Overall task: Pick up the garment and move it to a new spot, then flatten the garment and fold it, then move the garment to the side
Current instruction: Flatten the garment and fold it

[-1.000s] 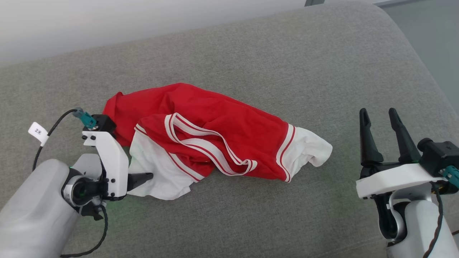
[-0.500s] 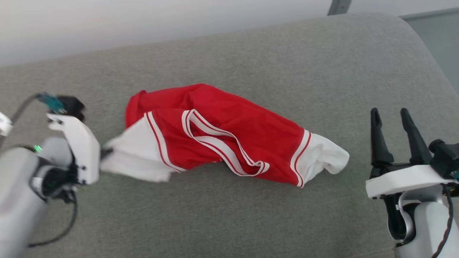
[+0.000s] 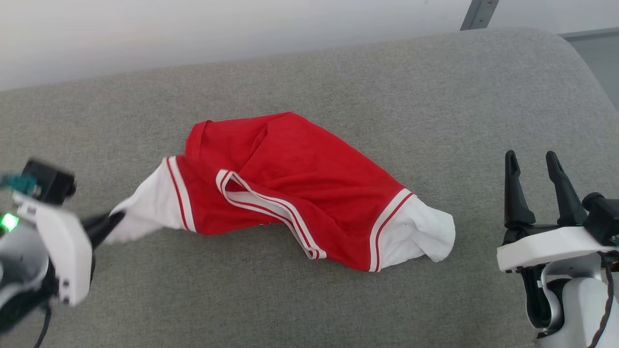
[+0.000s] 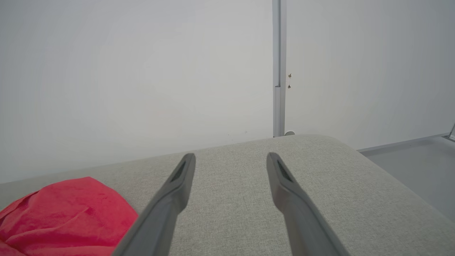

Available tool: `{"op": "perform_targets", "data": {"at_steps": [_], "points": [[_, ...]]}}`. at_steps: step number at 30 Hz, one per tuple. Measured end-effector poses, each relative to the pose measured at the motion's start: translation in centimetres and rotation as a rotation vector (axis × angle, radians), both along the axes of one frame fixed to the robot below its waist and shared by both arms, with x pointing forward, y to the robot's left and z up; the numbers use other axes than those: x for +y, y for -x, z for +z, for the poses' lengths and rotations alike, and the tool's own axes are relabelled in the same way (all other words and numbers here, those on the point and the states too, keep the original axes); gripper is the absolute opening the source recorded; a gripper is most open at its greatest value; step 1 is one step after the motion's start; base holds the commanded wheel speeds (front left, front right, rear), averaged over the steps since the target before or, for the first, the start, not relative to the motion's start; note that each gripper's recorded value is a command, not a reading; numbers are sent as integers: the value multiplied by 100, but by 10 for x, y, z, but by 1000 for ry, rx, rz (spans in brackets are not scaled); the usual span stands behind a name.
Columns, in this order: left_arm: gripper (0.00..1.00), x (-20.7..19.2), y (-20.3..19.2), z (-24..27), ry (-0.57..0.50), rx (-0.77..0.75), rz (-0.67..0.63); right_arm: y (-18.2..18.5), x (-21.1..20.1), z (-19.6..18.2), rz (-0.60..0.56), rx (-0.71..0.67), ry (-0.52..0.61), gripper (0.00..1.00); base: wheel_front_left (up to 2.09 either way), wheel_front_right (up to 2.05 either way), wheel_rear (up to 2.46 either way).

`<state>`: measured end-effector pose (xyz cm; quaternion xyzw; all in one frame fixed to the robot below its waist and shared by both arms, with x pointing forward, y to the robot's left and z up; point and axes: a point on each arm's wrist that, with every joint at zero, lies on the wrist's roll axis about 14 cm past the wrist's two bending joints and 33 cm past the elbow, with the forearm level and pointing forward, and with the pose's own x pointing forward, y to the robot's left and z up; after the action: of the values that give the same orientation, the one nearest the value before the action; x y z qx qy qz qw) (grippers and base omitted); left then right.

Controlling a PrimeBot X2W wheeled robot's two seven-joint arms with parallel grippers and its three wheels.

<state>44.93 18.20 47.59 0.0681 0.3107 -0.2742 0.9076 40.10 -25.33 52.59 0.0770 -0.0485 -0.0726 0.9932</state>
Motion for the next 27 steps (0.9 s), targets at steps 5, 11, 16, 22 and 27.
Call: {"op": "perform_targets", "data": {"at_steps": [5, 11, 16, 22, 27], "points": [[0, 7, 33, -25, 19, 79, -15, -1, -1, -3, -1, 12, -1, 100, 0, 0, 0], [0, 4, 68, -57, -1, 177, -63, -2, 0, -7, 0, 23, -1, 100, 0, 0, 0], [0, 8, 90, -84, -40, 276, -74, -3, 1, -10, 4, 38, -2, 100, 0, 0, 0], [0, 13, 117, -110, -82, 417, -74, -4, 1, -13, 5, 48, -2, 100, 0, 0, 0], [85, 24, 107, -113, -65, 448, 8, -5, 2, -15, 8, 56, -6, 100, 0, 0, 0]]}}
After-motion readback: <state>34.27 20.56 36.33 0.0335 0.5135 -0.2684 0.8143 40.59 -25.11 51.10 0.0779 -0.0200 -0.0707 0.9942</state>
